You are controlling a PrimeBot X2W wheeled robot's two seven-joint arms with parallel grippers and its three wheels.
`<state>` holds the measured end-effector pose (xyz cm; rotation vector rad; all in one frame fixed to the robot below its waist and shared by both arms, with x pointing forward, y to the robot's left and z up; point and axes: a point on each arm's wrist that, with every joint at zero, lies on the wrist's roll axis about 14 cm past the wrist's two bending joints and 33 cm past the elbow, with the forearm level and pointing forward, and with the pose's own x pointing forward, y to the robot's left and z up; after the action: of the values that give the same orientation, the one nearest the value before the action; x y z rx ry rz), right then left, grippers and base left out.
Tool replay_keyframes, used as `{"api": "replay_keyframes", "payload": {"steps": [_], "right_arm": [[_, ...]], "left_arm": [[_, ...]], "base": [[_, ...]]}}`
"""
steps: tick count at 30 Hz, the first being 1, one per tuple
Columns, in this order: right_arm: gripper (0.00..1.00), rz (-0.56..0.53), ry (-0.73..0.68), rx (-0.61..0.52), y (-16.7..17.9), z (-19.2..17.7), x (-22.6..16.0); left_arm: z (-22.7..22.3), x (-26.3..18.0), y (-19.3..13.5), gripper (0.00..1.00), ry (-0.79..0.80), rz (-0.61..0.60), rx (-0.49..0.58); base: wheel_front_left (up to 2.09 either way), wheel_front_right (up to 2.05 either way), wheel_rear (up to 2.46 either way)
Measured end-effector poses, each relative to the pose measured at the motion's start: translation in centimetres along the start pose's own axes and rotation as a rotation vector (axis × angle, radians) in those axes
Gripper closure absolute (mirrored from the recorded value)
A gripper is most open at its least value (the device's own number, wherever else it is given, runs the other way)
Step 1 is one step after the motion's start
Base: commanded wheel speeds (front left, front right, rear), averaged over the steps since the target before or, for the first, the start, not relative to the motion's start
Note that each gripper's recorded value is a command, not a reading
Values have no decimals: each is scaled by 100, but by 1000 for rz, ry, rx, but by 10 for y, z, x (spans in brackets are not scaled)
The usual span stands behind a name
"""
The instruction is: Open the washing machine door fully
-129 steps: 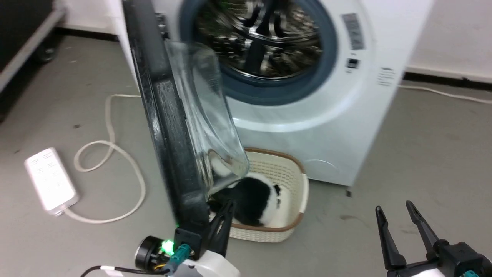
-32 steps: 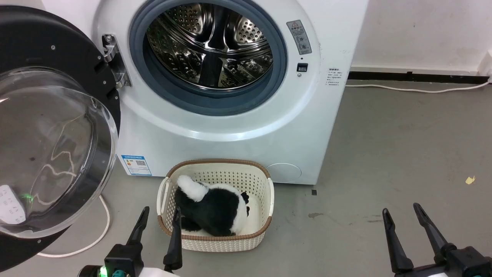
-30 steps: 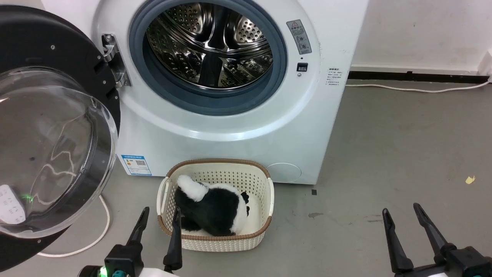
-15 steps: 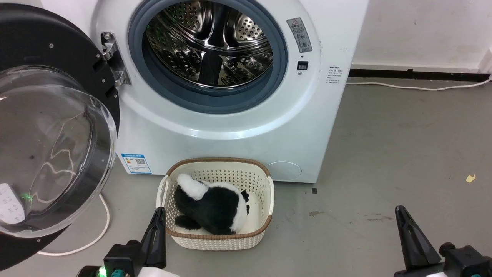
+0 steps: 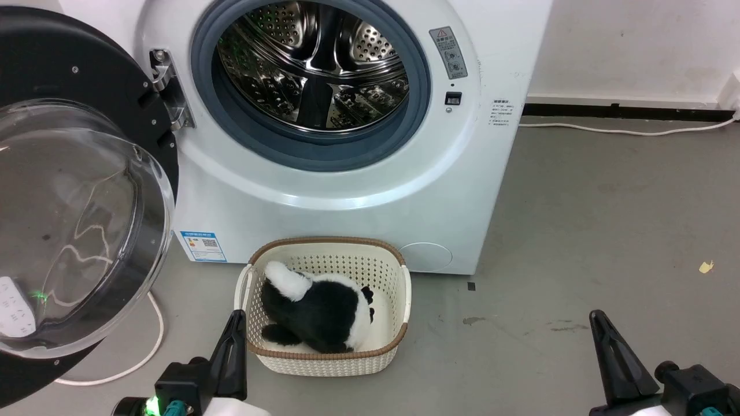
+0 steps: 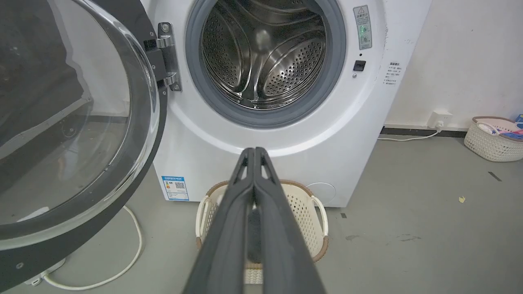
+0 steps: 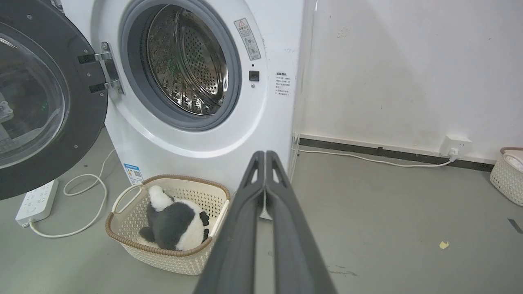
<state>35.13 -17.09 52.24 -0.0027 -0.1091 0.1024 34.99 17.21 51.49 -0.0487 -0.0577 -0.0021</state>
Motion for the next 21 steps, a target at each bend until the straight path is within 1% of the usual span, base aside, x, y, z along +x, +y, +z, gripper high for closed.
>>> {"api": "replay_keyframes", "payload": {"steps": [21], "right_arm": [[100,7,33,-9,2,-2,4]], "left_arm": [[0,3,0,100,18,-5,21]], "base": [[0,0,0]]}}
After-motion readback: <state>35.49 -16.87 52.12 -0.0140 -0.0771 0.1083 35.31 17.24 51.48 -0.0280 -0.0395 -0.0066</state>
